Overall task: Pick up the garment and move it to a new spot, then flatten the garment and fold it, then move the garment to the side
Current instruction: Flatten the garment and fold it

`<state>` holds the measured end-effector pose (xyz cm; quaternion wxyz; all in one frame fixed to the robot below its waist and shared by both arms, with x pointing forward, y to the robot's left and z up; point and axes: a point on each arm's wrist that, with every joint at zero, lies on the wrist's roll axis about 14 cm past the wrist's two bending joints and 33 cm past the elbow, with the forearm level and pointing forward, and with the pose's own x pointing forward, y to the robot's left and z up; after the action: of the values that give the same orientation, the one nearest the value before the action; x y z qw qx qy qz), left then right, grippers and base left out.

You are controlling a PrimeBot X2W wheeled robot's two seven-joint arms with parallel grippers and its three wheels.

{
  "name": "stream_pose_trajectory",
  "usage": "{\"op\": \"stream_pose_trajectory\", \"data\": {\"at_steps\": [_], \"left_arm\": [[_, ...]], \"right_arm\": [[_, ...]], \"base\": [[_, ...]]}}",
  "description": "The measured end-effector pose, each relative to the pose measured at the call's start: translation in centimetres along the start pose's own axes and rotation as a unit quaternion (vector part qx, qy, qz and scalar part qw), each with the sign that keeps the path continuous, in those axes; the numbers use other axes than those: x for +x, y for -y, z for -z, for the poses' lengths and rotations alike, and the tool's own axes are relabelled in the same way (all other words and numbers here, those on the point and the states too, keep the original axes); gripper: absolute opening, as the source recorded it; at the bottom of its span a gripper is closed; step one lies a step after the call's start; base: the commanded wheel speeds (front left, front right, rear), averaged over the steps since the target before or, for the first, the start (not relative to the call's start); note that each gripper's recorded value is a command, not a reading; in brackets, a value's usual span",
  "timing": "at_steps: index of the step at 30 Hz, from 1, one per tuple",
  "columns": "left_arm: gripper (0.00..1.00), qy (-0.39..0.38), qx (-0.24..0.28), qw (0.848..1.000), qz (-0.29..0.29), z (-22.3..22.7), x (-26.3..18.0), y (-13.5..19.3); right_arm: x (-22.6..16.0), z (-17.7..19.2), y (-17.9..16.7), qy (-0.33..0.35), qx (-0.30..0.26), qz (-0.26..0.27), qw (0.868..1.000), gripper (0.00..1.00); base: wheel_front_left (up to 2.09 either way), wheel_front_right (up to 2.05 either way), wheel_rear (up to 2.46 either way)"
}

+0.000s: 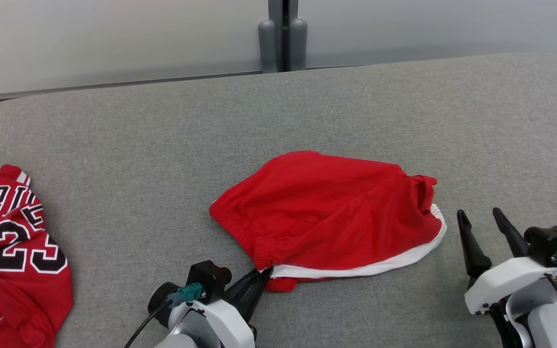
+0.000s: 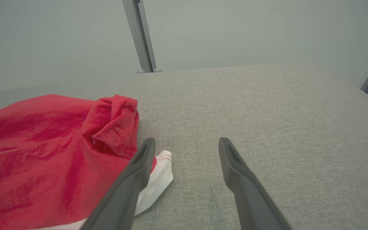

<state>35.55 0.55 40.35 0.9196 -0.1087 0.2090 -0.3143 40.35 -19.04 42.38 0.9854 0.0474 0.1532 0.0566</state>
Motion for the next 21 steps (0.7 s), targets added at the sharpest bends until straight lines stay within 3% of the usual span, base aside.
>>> {"op": "stream_pose_trajectory", "data": {"at_steps": [6,12,13,14,16,17,18,21], "left_arm": [[0.00,0.007,-0.005,1.000,-0.009,-0.1,0.0,-0.7],[0.00,0.013,-0.010,1.000,-0.016,-0.1,0.2,-1.5],[0.00,0.012,-0.010,1.000,-0.017,-0.1,0.3,-1.6],[0.00,0.013,-0.009,1.000,-0.018,-0.2,0.4,-1.8],[0.00,0.014,-0.011,1.000,-0.022,-0.2,0.4,-2.2],[0.00,0.014,-0.013,1.000,-0.024,-0.1,0.4,-2.3],[0.00,0.014,-0.013,0.999,-0.027,-0.1,0.4,-2.4],[0.00,0.024,-0.013,0.999,-0.034,-0.4,0.2,-2.8]], "right_arm": [[1.6,4.2,-1.7,-0.081,0.002,-0.029,0.996,1.00],[2.7,5.4,-2.0,-0.103,0.013,-0.033,0.994,1.00],[3.0,5.5,-2.0,-0.106,0.014,-0.033,0.994,0.86],[3.2,5.7,-2.1,-0.112,0.014,-0.034,0.993,0.49],[3.4,6.2,-2.4,-0.124,0.015,-0.038,0.991,0.36],[3.5,6.4,-2.4,-0.130,0.016,-0.040,0.991,0.11],[3.6,6.6,-2.5,-0.133,0.017,-0.042,0.990,0.00],[3.7,6.6,-2.8,-0.131,0.025,-0.045,0.990,0.00]], "base": [[0.00,0.00,0.00],[0.00,0.00,0.00],[0.00,0.00,0.00],[0.00,0.00,0.00],[0.00,0.00,0.00],[0.00,0.00,0.00],[0.00,0.00,0.00],[0.00,0.00,0.00]]}}
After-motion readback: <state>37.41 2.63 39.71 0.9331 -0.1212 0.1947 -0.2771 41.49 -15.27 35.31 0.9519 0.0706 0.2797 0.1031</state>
